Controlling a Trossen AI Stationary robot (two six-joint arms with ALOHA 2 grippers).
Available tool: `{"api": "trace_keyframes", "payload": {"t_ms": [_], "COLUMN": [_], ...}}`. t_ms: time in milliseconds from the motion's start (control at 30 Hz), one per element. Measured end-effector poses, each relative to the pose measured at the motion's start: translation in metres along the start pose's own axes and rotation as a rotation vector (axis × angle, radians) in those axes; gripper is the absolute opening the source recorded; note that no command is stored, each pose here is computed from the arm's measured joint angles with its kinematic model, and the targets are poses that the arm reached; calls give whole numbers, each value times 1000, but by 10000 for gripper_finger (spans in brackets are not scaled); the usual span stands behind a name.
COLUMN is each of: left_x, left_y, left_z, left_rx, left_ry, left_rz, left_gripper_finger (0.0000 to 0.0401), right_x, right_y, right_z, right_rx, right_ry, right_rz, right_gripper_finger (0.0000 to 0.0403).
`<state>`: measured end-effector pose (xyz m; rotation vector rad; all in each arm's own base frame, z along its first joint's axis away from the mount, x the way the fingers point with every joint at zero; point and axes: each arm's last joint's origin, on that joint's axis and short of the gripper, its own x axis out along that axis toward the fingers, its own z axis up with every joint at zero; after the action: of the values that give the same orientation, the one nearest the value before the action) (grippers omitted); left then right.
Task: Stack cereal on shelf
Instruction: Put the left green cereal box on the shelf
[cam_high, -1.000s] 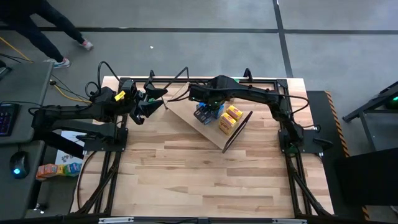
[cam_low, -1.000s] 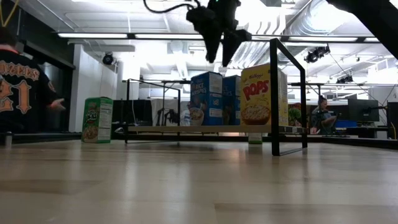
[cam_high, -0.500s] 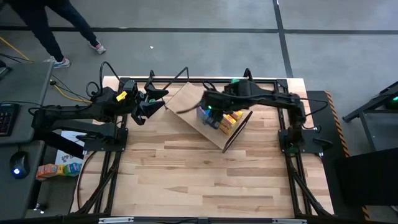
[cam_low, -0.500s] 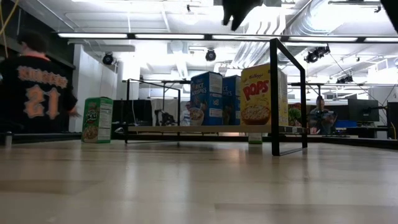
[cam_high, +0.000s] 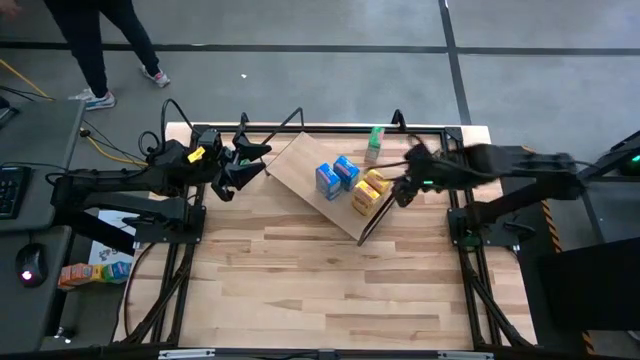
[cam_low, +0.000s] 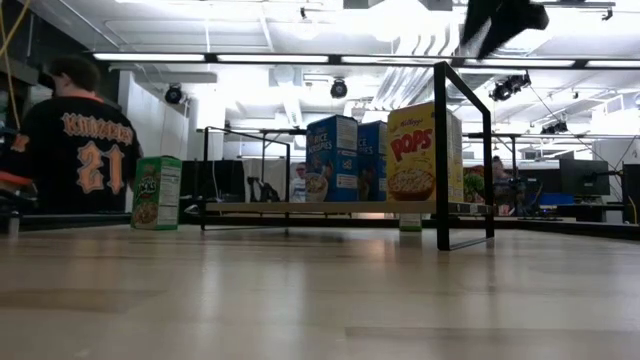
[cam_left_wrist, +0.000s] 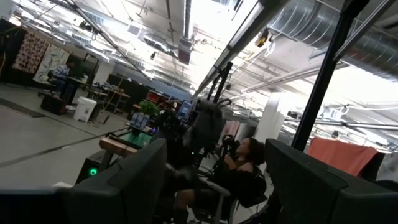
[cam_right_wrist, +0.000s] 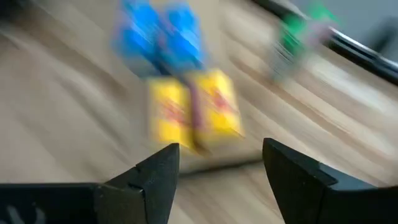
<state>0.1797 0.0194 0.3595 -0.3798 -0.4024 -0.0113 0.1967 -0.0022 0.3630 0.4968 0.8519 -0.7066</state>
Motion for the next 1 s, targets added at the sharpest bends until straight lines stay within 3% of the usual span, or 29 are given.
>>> {"api": "trace_keyframes", "payload": {"t_ms": [200, 333, 433, 767, 867, 1000], "left_x": [0, 0, 0, 1, 4, -5], "left_y": [0, 0, 1, 2, 8, 27], "left_z": [0, 0, -2, 0, 11, 29], "left_rx": [1, 0, -1, -16, -10, 38], "left_ry": [0, 3, 23, 50, 202, 580], "left_rz": [0, 1, 10, 40, 149, 452], "left_gripper_finger": [262, 262, 262, 262, 262, 262], "right_x": [-12, -5, 1, 7, 8, 8], "right_y": [-16, -19, -19, -13, -12, -12], "right_z": [-13, -20, -23, -22, -22, -22], "right_rx": [129, 19, -5, -4, 0, 0], "right_ry": [-508, -723, -770, -728, -722, -722], "right_rz": [440, 492, 499, 538, 543, 542], "right_gripper_finger": [220, 220, 220, 220, 220, 220]}}
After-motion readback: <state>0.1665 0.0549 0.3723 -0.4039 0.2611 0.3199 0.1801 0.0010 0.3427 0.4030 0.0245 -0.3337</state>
